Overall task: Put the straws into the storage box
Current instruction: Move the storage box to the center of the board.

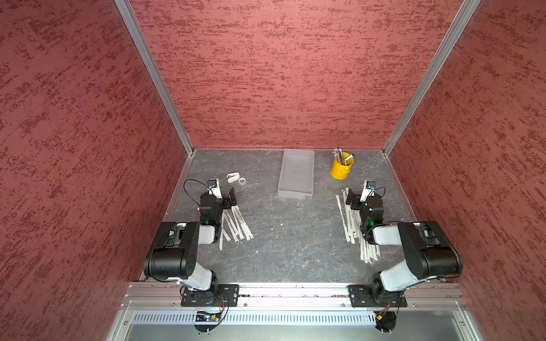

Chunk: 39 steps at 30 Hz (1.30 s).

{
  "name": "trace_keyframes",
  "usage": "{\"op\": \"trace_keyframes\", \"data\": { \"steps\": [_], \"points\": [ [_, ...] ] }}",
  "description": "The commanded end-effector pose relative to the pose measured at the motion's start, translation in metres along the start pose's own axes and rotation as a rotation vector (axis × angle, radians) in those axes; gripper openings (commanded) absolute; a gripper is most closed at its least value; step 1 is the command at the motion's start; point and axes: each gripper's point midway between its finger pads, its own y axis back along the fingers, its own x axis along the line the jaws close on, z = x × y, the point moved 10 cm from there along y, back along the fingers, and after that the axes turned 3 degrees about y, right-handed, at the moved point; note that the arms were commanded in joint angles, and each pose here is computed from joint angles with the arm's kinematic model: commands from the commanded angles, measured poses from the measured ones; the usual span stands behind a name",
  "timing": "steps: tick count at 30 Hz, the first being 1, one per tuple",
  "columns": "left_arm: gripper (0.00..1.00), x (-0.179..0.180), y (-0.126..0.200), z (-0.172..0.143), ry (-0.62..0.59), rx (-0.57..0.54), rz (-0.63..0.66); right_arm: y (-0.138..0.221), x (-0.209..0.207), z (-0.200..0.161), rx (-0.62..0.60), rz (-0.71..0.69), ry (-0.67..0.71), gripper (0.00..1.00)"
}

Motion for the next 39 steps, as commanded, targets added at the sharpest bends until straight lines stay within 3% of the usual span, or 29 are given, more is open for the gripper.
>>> {"op": "trace_keyframes", "data": {
  "steps": [1, 20, 24, 27, 30, 31, 34, 36, 39],
  "points": [
    [1.0, 0.001, -0.002, 0.004, -0.006, -0.009, -0.014, 0.0, -0.001, 0.006, -0.033, 0.008, -0.001, 0.99],
    [1.0, 0.003, -0.001, 0.007, 0.005, -0.022, -0.028, 0.0, -0.001, 0.007, -0.035, 0.007, -0.002, 0.98],
    [1.0, -0.007, 0.018, 0.029, -0.014, -0.056, 0.136, 0.027, -0.001, 0.029, -0.098, -0.025, 0.007, 0.98],
    [1.0, -0.015, 0.043, 0.049, 0.024, -0.041, 0.375, 0.055, -0.002, 0.059, 0.024, -0.12, -0.127, 0.98],
    [1.0, -0.025, 0.07, 0.065, 0.059, -0.023, 0.417, 0.09, -0.014, 0.078, 0.189, -0.273, -0.433, 0.99],
    [1.0, -0.027, 0.08, 0.07, 0.085, -0.018, 0.412, 0.098, -0.014, 0.082, 0.209, -0.24, -0.489, 0.98],
    [1.0, -0.028, 0.103, 0.086, 0.148, 0.031, 0.411, 0.11, 0.006, 0.098, 0.222, 0.123, -0.455, 0.98],
    [1.0, -0.031, 0.113, 0.097, 0.17, 0.062, 0.365, 0.109, 0.014, 0.104, 0.304, 0.189, -0.508, 0.98],
    [1.0, -0.032, 0.119, 0.104, 0.288, 0.108, 0.253, 0.095, 0.029, 0.107, 0.515, 0.15, -0.445, 0.81]
  ]
}}
